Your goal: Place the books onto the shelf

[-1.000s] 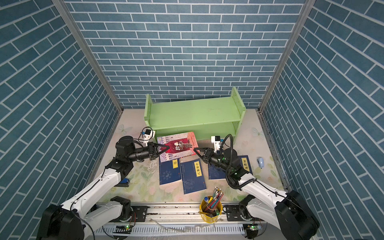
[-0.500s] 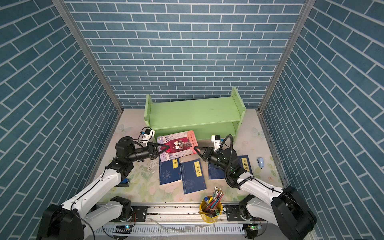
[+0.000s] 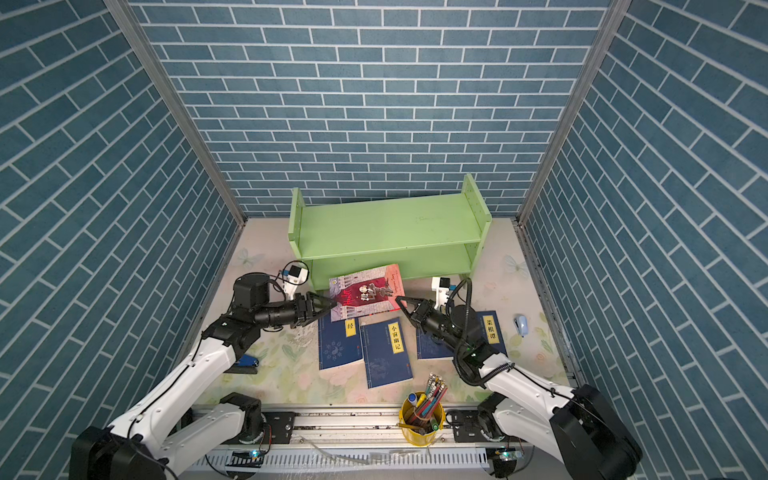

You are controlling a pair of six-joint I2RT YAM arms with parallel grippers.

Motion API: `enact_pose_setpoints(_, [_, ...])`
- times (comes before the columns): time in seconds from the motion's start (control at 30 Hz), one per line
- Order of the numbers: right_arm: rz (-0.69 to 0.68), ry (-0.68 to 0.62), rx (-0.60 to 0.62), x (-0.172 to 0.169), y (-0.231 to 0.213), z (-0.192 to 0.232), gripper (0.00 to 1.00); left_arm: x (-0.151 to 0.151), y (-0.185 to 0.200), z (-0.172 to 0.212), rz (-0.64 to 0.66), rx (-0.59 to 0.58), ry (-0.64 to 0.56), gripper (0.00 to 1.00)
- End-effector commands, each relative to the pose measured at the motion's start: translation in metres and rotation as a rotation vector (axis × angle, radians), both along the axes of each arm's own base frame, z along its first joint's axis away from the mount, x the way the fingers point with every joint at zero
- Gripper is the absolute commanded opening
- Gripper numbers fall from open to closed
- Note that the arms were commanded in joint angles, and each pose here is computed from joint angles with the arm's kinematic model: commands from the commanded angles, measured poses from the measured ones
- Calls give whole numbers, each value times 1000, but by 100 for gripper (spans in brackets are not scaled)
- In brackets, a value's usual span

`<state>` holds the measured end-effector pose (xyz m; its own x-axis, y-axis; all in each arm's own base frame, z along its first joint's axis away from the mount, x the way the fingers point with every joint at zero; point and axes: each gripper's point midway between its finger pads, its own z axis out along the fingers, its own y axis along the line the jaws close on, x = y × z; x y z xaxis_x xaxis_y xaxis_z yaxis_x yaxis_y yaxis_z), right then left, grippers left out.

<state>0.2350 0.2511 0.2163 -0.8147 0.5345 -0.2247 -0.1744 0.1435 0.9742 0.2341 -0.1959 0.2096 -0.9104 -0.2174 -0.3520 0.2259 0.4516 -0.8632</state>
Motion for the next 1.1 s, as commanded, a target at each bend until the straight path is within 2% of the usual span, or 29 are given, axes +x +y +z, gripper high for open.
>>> enact_pose_setpoints(0.0, [-75,-44,-16,8,-12,11,0,-13,13,-12,-4,125,-6,62])
enact_pose_setpoints(0.2, [-128,-32,-53,16,-20,8,0,-12,34,-14,81,220,22,62])
enact_pose_setpoints(0.37, [-141,-35,-71,27,-18,9,0,-22,31,3,33,198,-37,60])
enact_pose_setpoints(0.57, [-141,-39,-80,43,-11,11,0,-33,36,24,-5,242,-149,60])
enact_pose_setpoints(0.77, [-120,-25,-65,61,-1,4,0,-35,43,40,-5,306,-235,60])
enact_pose_setpoints(1.07, [-31,-4,10,88,29,0,0,-27,39,48,6,272,-246,60])
